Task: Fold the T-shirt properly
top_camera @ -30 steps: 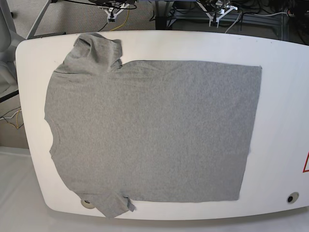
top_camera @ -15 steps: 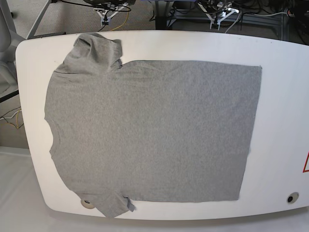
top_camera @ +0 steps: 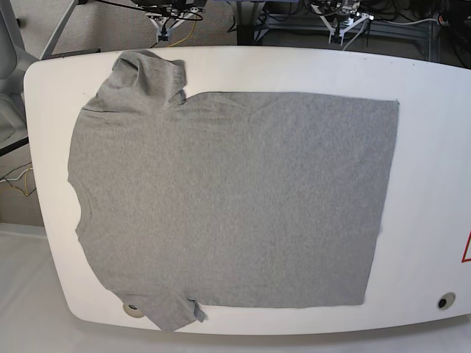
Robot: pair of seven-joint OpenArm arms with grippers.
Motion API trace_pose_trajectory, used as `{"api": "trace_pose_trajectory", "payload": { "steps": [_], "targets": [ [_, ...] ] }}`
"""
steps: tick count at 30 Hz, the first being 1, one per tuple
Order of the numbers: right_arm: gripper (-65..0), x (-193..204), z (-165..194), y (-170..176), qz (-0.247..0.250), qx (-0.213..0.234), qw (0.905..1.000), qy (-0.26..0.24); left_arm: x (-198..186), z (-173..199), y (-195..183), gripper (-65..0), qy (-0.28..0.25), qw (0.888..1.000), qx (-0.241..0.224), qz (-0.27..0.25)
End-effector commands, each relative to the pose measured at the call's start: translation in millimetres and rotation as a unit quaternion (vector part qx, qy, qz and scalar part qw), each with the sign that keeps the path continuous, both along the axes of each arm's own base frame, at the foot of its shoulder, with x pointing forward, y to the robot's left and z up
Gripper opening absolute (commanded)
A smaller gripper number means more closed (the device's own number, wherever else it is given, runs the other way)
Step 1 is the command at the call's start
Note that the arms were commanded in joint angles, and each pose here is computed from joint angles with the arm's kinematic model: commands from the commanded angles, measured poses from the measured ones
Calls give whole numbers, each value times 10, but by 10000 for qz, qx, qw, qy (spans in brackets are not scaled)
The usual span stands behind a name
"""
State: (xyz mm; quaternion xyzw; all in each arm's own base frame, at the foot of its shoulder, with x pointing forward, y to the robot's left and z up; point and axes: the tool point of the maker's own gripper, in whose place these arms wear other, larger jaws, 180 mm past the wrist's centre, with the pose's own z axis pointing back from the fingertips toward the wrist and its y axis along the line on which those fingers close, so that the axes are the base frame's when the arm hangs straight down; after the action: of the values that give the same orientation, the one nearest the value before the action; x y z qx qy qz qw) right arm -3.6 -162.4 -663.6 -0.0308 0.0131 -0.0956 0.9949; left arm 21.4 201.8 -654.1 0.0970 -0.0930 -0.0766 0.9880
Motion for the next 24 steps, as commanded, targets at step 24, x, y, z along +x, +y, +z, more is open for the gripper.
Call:
{"api": "trace_pose_trajectory", "payload": {
  "steps": [24],
  "targets": [
    [-650, -120, 8, -64, 20, -65, 10000, -15, -74, -12, -10, -639, 98, 9999, -37, 54]
  ]
}}
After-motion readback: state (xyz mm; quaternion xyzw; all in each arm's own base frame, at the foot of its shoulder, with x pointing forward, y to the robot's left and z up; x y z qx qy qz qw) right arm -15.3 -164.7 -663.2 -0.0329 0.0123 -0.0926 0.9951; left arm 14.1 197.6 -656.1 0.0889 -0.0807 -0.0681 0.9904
